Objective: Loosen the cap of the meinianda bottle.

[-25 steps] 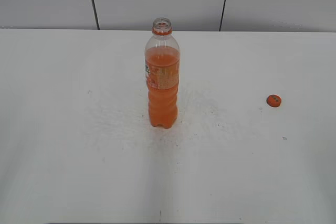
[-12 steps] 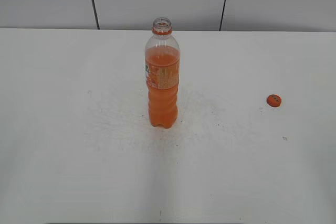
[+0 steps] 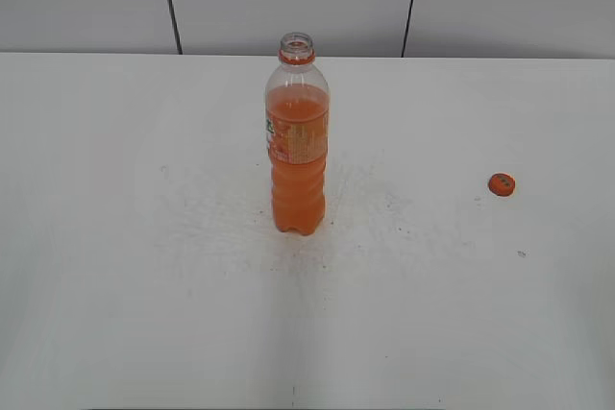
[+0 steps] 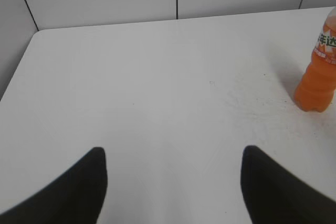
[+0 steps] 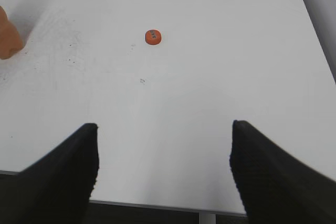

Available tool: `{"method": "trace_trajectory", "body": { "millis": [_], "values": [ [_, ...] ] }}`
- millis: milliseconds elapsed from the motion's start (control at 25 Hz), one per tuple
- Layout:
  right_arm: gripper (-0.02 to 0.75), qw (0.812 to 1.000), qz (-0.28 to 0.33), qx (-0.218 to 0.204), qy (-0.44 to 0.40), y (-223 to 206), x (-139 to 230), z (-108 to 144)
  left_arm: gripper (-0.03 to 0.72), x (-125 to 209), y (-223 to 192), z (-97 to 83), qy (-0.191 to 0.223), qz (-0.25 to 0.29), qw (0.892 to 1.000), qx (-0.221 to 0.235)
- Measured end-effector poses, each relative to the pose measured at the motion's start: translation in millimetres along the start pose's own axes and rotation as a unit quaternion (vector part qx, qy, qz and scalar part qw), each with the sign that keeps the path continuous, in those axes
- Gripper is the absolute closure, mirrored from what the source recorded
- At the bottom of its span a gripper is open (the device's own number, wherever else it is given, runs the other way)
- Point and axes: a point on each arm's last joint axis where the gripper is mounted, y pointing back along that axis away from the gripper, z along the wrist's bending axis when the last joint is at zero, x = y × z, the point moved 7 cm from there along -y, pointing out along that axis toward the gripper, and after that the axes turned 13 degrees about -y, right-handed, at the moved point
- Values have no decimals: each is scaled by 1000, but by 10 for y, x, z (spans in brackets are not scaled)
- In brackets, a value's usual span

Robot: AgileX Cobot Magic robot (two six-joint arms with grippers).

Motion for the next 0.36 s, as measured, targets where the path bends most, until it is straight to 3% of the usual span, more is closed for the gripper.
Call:
{"method": "trace_trajectory", "body": {
  "millis": [360],
  "values": [
    [152,1000,0,-3,-2,0,1,10,219,1,0,0,0,0,1000,0]
  ]
}}
